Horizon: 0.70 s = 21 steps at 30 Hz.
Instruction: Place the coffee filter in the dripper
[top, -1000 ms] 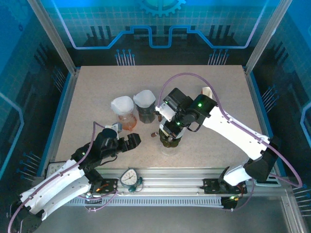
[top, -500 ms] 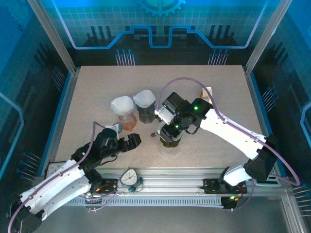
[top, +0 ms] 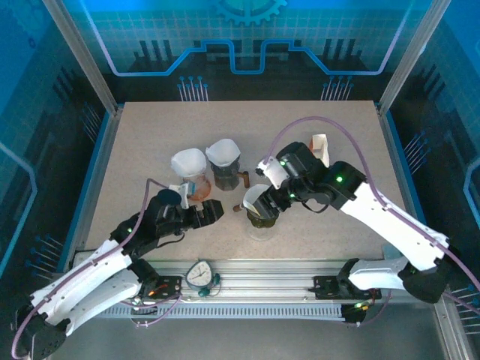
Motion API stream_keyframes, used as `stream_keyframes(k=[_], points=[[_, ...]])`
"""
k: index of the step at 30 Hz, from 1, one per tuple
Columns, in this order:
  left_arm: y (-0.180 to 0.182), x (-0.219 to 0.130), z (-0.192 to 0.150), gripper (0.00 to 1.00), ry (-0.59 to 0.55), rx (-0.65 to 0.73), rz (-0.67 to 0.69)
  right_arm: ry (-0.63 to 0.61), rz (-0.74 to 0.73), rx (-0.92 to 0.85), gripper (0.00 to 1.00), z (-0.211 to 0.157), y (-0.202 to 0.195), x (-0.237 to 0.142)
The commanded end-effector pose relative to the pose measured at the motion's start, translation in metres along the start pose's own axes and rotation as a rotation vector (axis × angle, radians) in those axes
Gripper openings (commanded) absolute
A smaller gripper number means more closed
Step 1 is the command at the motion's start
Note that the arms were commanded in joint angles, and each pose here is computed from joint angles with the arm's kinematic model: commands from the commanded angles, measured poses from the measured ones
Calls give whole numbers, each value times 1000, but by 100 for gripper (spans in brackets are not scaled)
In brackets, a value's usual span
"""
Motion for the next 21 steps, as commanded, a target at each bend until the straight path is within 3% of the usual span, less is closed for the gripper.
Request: stream_keyframes(k=[1, 5, 14, 21], points=[[-42, -4, 11, 97, 10, 75, -121, -87, -55, 76, 73, 6, -17, -6], [-70, 4, 19, 80, 63, 130, -152, -113, -104, 168, 73, -1, -40, -8], [-87, 37, 9, 82, 188, 262, -49, -113, -159, 222, 74, -22, -54, -6], [-86, 46, -5, 58, 250, 287, -32, -99, -190, 228, 74, -30, -58, -6]])
Point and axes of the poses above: each hand's point on the last joint's axis, 136 mm out from that joint toward the fingers, its own x axis out along the fingers, its own y axis along the line the jaws close on, z = x × y, the point moved 3 cm from there along -x, back along the fingers, and after that the axes turned 6 degrees about -x, right-handed, at the moved point
